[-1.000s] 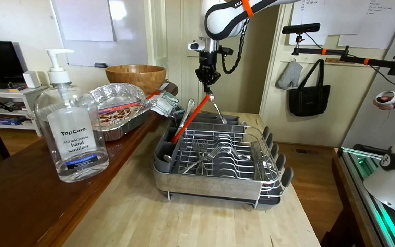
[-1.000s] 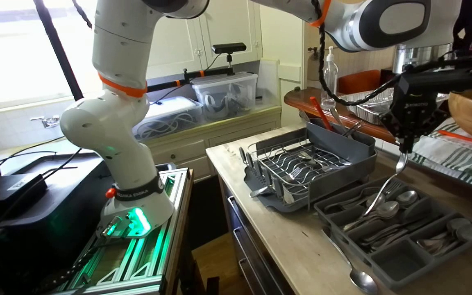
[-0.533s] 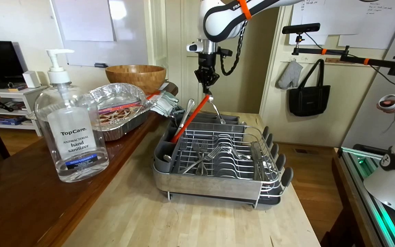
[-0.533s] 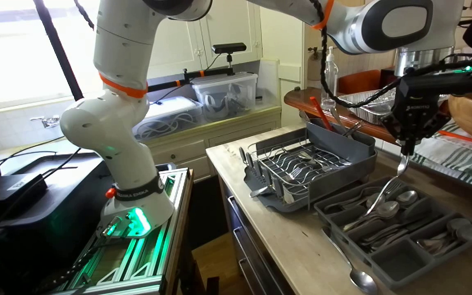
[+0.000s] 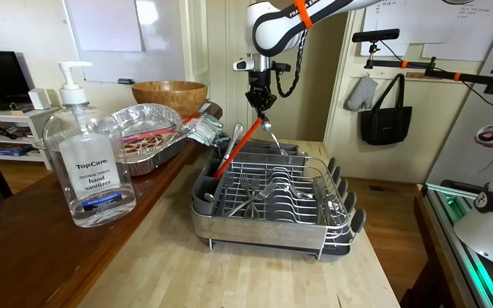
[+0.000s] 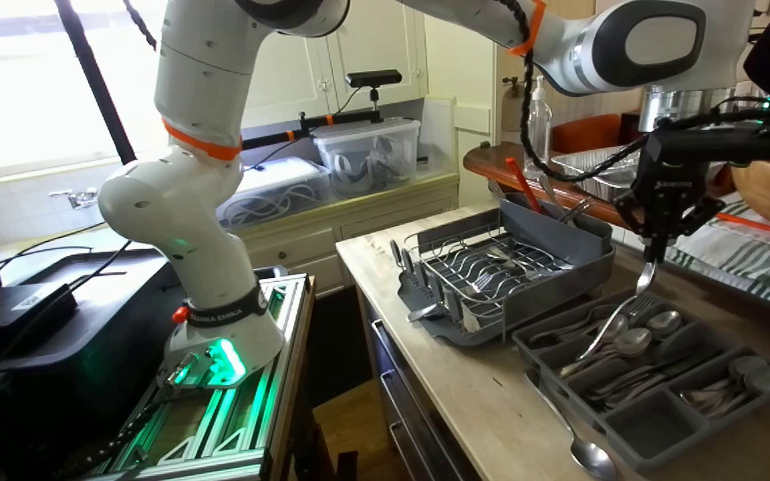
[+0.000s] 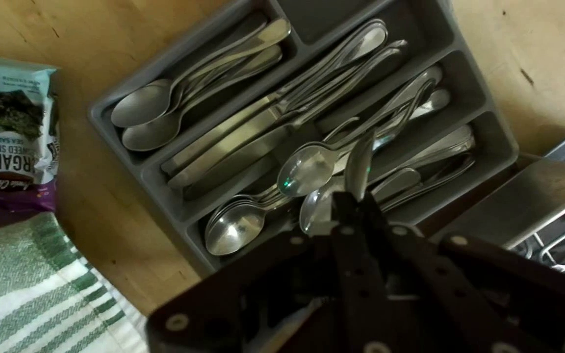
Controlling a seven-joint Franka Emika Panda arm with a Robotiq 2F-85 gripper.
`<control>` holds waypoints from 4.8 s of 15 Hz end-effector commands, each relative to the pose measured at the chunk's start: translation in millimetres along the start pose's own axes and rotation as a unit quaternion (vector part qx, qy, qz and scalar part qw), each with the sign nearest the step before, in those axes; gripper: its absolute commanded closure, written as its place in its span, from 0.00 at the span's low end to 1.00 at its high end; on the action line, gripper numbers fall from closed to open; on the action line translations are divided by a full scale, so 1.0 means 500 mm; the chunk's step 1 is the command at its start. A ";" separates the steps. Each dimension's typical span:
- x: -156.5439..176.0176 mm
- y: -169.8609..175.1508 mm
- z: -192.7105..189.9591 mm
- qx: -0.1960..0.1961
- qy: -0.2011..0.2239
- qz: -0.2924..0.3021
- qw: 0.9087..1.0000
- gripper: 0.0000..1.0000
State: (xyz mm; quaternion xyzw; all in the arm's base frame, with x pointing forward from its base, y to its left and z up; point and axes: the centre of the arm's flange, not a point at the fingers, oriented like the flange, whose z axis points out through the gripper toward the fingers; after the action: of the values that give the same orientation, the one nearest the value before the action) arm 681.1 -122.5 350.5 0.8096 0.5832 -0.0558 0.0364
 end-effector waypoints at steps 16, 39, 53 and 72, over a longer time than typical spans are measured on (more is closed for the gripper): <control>0.007 0.010 -0.018 0.000 0.001 -0.001 1.000 0.94; 0.147 -0.010 0.170 0.123 -0.101 -0.029 0.987 0.48; 0.163 -0.096 0.099 0.101 -0.093 -0.033 0.990 0.00; 0.306 -0.174 -0.059 -0.052 -0.016 0.081 0.995 0.00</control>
State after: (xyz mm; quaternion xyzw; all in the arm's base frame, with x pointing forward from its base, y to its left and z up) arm 655.1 20.0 352.3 0.8418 0.5322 -0.0668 0.0608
